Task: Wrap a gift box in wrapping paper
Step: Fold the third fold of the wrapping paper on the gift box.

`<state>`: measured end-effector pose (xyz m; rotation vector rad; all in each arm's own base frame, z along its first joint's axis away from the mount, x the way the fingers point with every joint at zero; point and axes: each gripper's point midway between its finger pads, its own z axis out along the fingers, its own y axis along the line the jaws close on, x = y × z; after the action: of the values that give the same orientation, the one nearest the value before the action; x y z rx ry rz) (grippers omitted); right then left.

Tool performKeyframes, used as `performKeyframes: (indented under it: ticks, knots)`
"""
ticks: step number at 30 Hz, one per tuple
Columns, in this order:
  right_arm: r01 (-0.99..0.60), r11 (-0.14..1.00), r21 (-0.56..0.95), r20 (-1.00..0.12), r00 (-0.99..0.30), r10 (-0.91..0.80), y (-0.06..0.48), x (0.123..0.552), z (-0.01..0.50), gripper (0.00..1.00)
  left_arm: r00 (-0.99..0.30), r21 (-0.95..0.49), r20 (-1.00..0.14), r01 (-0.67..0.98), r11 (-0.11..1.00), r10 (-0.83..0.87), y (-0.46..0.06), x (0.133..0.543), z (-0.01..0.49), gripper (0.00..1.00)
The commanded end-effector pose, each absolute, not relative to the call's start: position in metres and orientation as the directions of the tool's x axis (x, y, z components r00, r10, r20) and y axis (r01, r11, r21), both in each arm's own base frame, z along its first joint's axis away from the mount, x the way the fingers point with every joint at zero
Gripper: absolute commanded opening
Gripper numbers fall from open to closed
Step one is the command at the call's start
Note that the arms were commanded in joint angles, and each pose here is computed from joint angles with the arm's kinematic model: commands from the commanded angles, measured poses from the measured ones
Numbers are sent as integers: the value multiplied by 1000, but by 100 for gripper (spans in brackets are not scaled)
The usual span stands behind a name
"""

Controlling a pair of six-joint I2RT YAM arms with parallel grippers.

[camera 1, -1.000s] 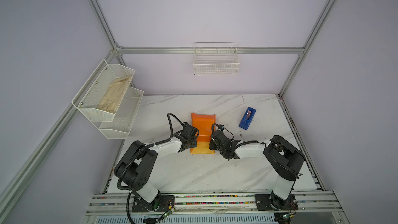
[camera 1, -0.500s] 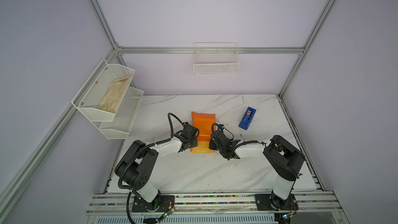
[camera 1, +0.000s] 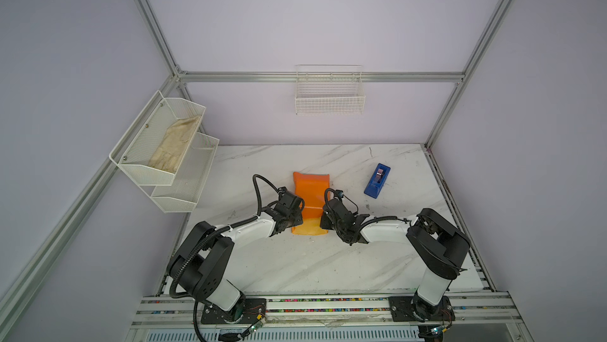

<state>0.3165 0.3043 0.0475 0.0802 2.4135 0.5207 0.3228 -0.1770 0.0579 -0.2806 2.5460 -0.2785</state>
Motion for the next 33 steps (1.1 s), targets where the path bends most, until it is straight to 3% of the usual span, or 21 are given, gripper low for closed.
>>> performKeyframes:
  ticks: [1, 3, 6, 13, 17, 23, 33]
  knots:
    - [-65, 918, 391, -595, -779, 198, 296, 313, 53, 0, -827, -276, -490, -151, 949, -274, -174, 309, 57, 36]
    - [-68, 923, 378, -596, -781, 187, 295, 312, 49, 0, -823, -274, -502, -142, 951, -267, -172, 307, 66, 46]
    - [-72, 925, 373, -596, -783, 180, 294, 312, 48, 0, -798, -272, -545, -120, 955, -256, -166, 306, 92, 53]
    - [-78, 926, 369, -598, -783, 172, 294, 312, 48, 0, -765, -174, -608, -134, 976, -214, -137, 301, 118, 54]
    - [-99, 925, 367, -596, -788, 153, 297, 311, 48, 1, -800, -213, -573, -64, 975, -177, -148, 305, 107, 53]
    - [-115, 924, 364, -593, -794, 134, 298, 308, 56, 26, -828, -243, -528, -68, 968, -191, -155, 309, 90, 45]
    - [-155, 914, 376, -536, -840, 78, 306, 296, 54, 49, -845, -237, -493, -96, 967, -205, -148, 324, 82, 37]
